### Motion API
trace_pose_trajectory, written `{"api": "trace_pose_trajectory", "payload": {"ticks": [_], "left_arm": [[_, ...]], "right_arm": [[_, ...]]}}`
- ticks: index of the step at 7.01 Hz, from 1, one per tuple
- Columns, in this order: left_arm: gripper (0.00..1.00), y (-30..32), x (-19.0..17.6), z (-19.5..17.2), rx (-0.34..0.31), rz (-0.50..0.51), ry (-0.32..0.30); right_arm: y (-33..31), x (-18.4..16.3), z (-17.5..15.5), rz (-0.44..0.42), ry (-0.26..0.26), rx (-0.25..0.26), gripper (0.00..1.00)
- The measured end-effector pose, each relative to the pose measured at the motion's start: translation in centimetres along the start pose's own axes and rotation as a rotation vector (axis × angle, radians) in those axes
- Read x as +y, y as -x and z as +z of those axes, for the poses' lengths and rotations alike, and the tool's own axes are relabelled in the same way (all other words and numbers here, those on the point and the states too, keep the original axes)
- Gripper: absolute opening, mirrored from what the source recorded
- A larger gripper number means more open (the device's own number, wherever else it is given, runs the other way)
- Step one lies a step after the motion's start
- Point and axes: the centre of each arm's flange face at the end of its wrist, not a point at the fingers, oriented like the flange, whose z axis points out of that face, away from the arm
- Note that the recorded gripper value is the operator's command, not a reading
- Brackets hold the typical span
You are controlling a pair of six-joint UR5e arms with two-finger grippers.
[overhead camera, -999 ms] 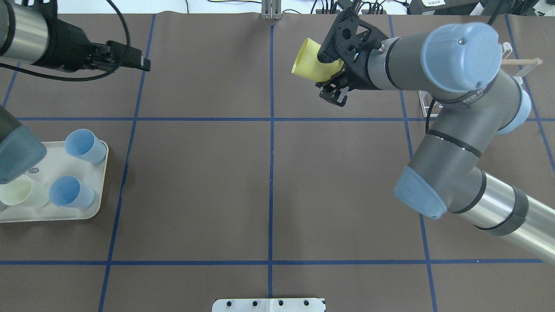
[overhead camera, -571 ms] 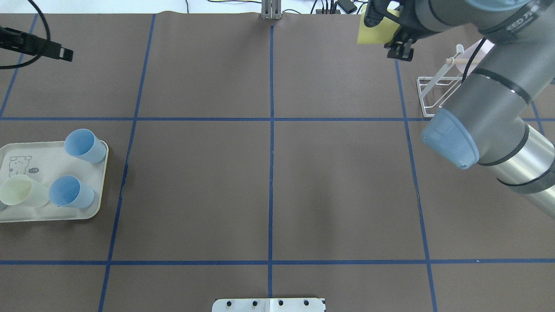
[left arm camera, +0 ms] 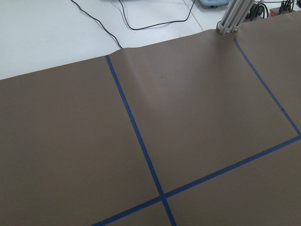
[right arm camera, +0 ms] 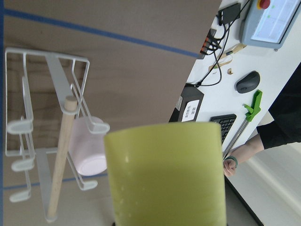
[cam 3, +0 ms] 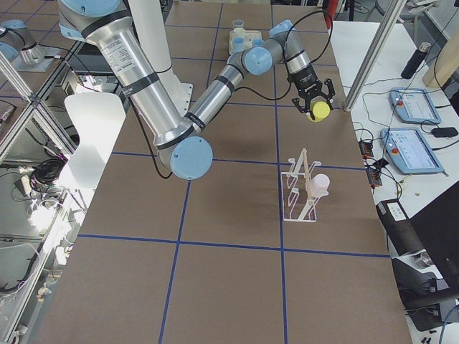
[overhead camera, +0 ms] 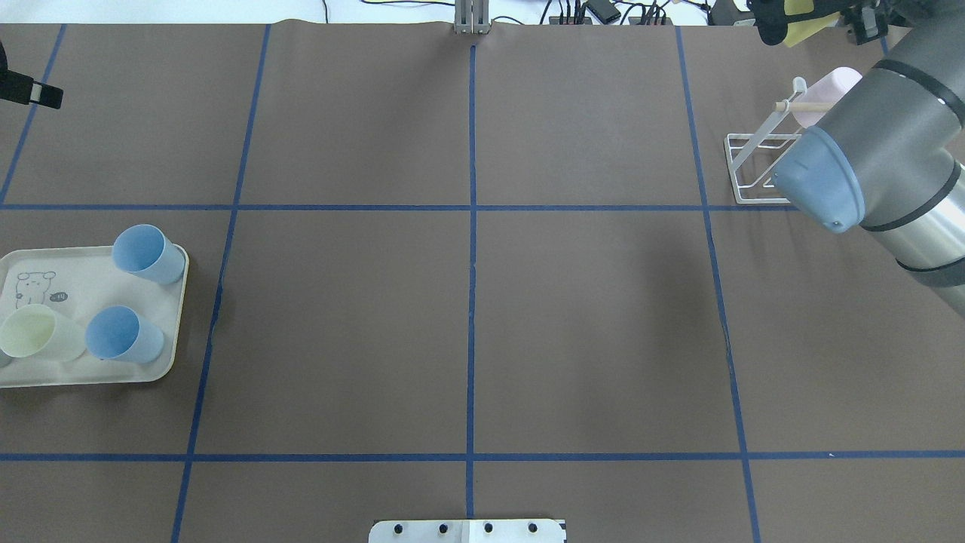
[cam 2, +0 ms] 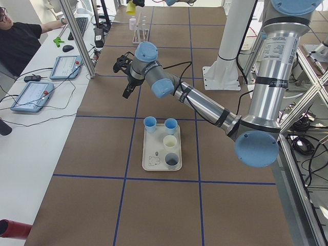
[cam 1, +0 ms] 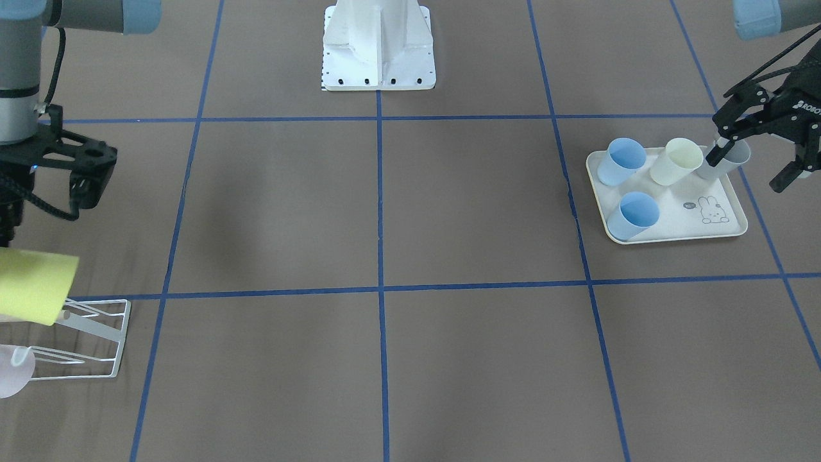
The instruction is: Transfer IKEA cup to right arm and place on rack
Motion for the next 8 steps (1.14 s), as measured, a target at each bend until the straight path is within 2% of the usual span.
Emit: {"api": "trace_pose_trajectory", "payload": {"ticks": [1,2,3,5,8], "left_arm": [[1.00,0.0,0.1,0.0,0.001,-0.001,-0.001],[1.00,0.1,0.1,0.0,0.001,-0.002,-0.002],[1.00,0.1,0.1,0.0,0.001,-0.002,-0.003],[1.00,0.0,0.1,0.0,0.002,-0.001,-0.003],[1.00,0.0,0.1,0.0,0.001,-0.001,-0.003]], "right_arm": [[1.0,0.7,2.6,-0.069,0.082,-0.019,0.18],[2.0,1.2,4.9,-0.112,0.138,-0.033,0.19],[2.5,1.0,6.8,-0.133,0.163,-0.037,0.21],[2.9,-0.5,10.0,-0.150,0.178,-0.033,0.23],[4.2,-3.1,11.8,-0.167,0.192,-0.037,0.26]]}}
